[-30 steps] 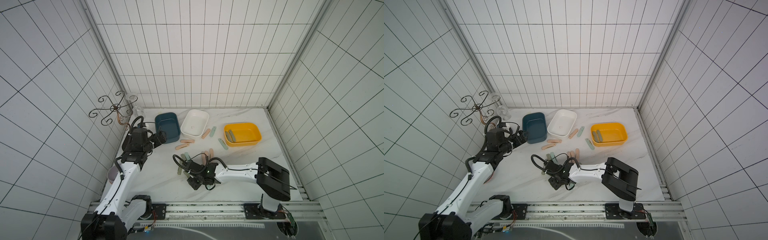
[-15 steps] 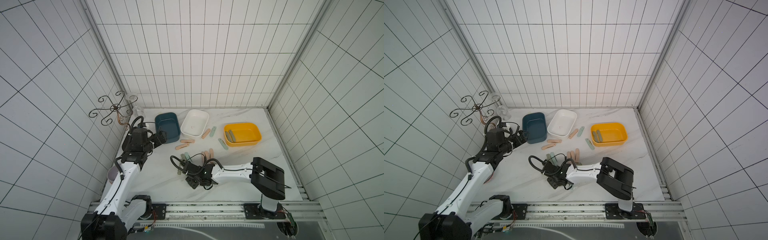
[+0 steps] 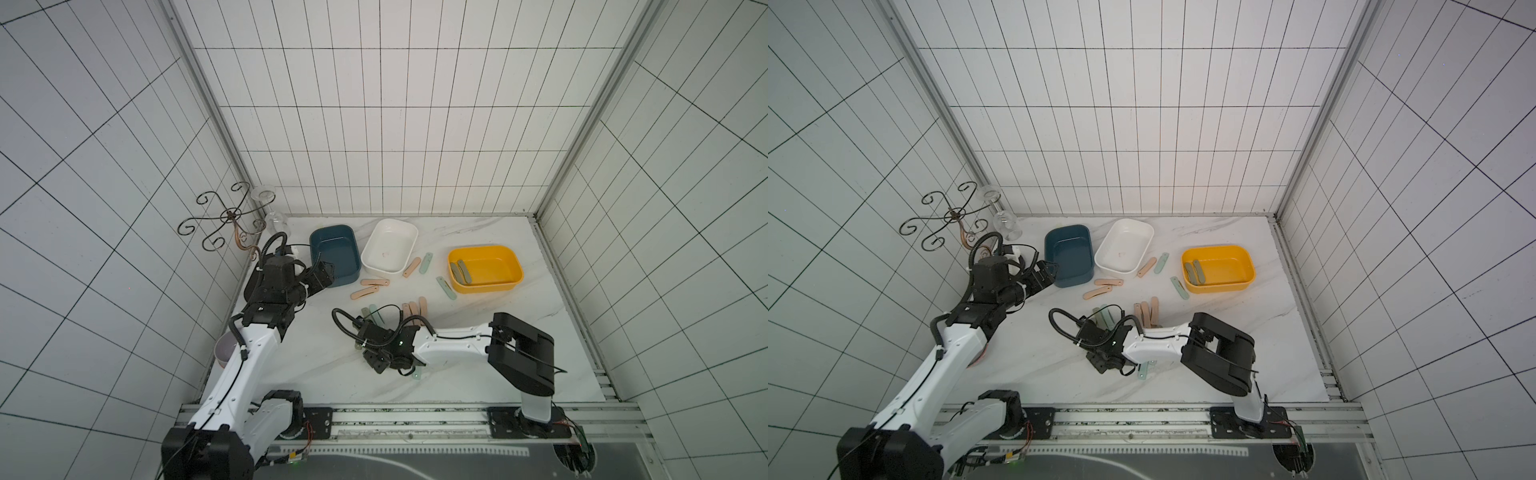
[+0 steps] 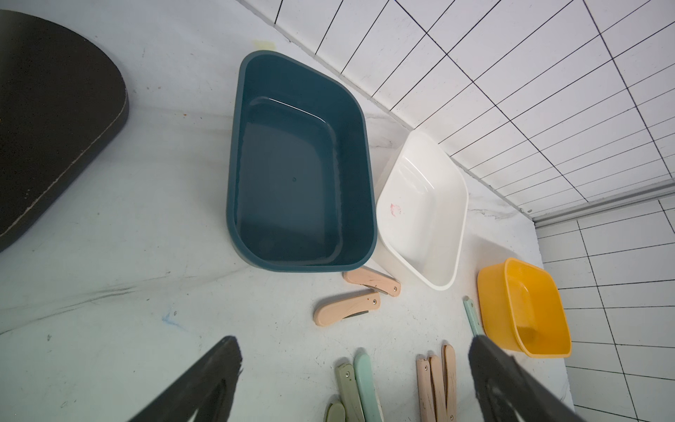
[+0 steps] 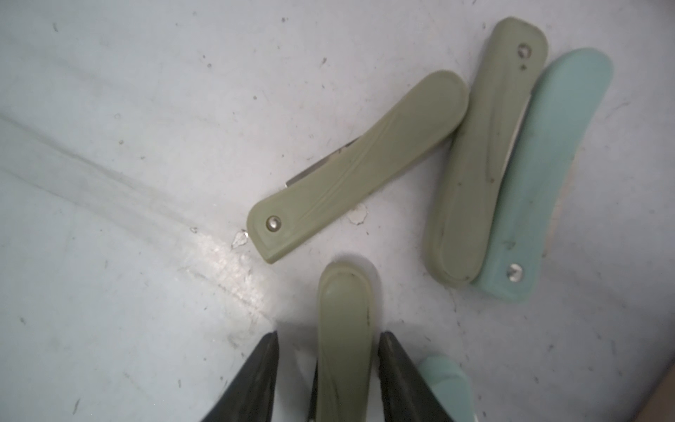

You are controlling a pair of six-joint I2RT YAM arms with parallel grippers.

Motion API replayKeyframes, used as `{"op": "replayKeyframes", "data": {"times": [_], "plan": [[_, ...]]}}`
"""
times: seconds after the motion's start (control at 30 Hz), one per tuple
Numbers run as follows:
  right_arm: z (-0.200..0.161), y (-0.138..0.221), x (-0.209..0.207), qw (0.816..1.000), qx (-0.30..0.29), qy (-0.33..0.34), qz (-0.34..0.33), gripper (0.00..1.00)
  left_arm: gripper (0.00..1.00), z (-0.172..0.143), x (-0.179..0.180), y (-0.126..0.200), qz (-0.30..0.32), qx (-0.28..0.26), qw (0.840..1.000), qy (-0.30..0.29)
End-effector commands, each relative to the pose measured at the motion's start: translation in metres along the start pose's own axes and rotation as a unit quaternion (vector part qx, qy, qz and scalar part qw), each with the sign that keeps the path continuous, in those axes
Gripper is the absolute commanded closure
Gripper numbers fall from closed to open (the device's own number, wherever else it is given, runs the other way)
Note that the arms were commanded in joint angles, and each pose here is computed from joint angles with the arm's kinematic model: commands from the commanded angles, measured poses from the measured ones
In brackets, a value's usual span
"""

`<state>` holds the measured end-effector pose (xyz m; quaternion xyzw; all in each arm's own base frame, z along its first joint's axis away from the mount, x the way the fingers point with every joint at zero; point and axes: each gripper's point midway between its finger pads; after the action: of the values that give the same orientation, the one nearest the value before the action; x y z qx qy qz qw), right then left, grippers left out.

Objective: Place the fruit knives into the storage box by color
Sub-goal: Pick up the fruit knife from the center of the board.

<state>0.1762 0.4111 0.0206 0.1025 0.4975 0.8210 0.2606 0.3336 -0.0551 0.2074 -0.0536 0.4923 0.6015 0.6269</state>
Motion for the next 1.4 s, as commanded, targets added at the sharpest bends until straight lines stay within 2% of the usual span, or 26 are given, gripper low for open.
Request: {"op": "replayKeyframes", "data": {"times": [0.0, 0.23, 0.53, 0.73, 0.87, 1.03, 1.2, 1.37], "plan": [[-0.027, -0.014, 0.006, 0.998, 0.058, 0.018, 0.004, 0.61, 0.03, 0.004, -0.006, 0.004, -0.016, -0.011, 1.000, 0.001], [-0.016, -0.003, 0.005, 0.999, 0.040, 0.015, 0.004, 0.71, 0.03, 0.002, -0.008, 0.005, -0.022, -0.006, 1.000, 0.001], [0.020, 0.031, -0.009, 1.000, -0.017, -0.008, -0.006, 0.74, 0.03, 0.001, -0.012, 0.005, -0.029, -0.001, 1.000, 0.003], [0.046, 0.065, -0.040, 0.997, -0.066, -0.047, -0.012, 0.75, 0.03, 0.000, -0.016, 0.004, -0.036, 0.005, 0.999, 0.001], [0.061, 0.096, -0.088, 0.990, -0.102, -0.088, -0.037, 0.75, 0.03, -0.004, -0.025, 0.004, -0.047, 0.012, 0.999, -0.006], [0.061, 0.140, -0.183, 0.974, -0.141, -0.145, -0.103, 0.75, 0.03, -0.017, -0.050, 0.004, -0.069, 0.031, 0.997, -0.029], [0.035, 0.171, -0.281, 0.953, -0.148, -0.194, -0.179, 0.75, 0.03, -0.037, -0.083, 0.003, -0.091, 0.050, 0.993, -0.062], [-0.002, 0.187, -0.357, 0.931, -0.145, -0.242, -0.231, 0.75, 0.03, -0.062, -0.110, 0.002, -0.111, 0.076, 0.986, -0.093]]}}
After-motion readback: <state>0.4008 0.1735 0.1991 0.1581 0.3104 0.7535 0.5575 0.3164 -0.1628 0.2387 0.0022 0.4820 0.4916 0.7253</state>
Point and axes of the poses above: each gripper's point midway between its finger pads, its own y axis back along the fingers, its own x axis along the line the jaws close on, z = x × y, and after that the axes turned 10 degrees about y, right-handed
